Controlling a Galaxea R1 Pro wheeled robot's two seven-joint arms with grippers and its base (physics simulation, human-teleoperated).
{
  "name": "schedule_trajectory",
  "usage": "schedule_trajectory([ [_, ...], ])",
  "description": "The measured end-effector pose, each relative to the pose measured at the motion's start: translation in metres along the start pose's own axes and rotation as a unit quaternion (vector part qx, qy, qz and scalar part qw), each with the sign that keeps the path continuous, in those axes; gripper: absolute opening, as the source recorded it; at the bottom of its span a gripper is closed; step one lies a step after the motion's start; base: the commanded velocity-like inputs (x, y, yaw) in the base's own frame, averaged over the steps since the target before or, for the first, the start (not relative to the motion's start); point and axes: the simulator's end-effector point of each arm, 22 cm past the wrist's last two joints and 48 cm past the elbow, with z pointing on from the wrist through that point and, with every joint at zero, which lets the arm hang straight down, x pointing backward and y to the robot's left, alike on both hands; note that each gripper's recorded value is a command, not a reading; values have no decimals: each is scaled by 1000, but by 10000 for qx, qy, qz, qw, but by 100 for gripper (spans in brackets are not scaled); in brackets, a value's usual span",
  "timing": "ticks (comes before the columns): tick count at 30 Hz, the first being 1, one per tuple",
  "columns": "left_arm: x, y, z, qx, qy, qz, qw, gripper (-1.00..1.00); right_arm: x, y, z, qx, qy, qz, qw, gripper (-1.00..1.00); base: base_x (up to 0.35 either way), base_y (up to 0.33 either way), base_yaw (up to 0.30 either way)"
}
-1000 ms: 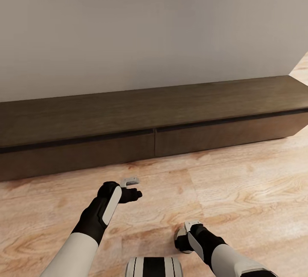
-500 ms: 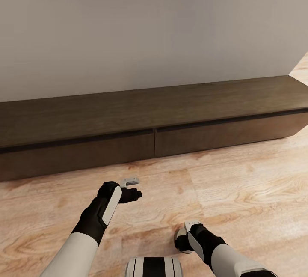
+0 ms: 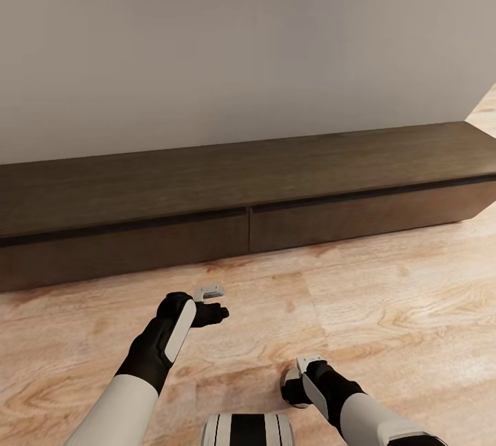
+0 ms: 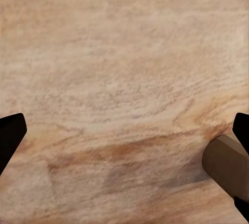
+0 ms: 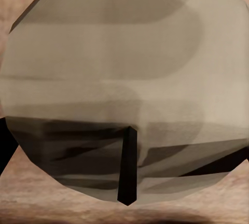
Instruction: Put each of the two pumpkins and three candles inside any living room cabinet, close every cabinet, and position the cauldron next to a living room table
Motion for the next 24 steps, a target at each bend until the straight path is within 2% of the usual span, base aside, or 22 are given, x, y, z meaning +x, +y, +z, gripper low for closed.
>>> schedule_trajectory([
  [11,1,0,0,-1,8,0,10000,100,0,0,0,1,-1,-1,10000,-100,0,0,0],
  [21,-13,-6,-19,20,-186,43,9998,100,-16,0,-16,23,-219,-19,9998,-100,0,0,0],
  [24,-17,-7,-25,26,-245,55,9997,100,-26,-1,-22,35,-425,-24,9991,-100,0,0,0],
])
